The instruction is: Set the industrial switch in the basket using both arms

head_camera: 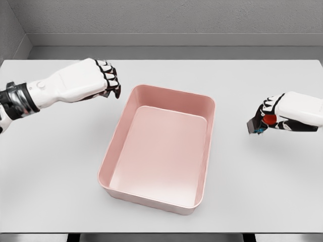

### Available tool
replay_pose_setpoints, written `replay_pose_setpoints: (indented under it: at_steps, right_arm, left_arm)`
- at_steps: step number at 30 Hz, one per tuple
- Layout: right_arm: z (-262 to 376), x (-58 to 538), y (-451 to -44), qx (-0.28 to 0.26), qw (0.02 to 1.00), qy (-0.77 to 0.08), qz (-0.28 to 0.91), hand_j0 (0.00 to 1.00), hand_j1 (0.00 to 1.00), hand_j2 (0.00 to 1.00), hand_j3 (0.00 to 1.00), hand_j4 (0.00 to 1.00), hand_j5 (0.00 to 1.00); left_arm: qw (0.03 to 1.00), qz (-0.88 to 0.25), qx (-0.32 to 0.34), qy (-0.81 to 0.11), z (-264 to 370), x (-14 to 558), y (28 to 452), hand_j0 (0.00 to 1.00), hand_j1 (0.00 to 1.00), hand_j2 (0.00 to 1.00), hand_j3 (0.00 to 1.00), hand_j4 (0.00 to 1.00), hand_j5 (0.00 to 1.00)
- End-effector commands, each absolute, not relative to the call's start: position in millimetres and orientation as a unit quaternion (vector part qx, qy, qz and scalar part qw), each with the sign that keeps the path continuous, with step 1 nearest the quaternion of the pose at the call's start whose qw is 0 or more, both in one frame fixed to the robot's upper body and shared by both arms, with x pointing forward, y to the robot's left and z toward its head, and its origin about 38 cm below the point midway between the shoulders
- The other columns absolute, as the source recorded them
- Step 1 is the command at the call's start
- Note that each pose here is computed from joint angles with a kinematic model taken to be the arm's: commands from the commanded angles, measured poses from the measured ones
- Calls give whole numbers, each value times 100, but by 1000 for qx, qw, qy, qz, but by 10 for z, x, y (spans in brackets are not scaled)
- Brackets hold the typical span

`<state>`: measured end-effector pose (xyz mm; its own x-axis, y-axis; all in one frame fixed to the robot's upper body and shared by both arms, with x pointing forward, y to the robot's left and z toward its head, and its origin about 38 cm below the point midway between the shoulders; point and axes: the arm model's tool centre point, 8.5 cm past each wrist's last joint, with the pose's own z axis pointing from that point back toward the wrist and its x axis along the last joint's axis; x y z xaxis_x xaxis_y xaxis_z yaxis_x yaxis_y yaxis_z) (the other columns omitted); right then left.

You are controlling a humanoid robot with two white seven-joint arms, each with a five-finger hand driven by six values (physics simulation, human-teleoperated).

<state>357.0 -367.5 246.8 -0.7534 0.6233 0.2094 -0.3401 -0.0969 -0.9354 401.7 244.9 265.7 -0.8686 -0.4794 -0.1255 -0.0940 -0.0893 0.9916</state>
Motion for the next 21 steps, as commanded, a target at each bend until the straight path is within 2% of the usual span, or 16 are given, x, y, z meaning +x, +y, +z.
replay_pose_setpoints:
  at_steps: [1,11,21]
  right_arm:
    - [2477,3572,-3674,-120,332,-588,728,45,45,45,45,45,45]
    - [2547,3636,-3570,-121,317,-607,719,45,45,45,45,45,45]
    - [2592,3700,-3442,-118,304,-626,708,45,45,45,45,45,45]
  left_arm:
    - [133,-701,213,-667,2682,3996,2409,35,35,35,35,35,35]
    - [120,-694,203,-680,2694,3950,2270,36,36,36,36,36,36]
    - [113,-678,156,-709,2527,3885,1843,37,37,37,37,37,37]
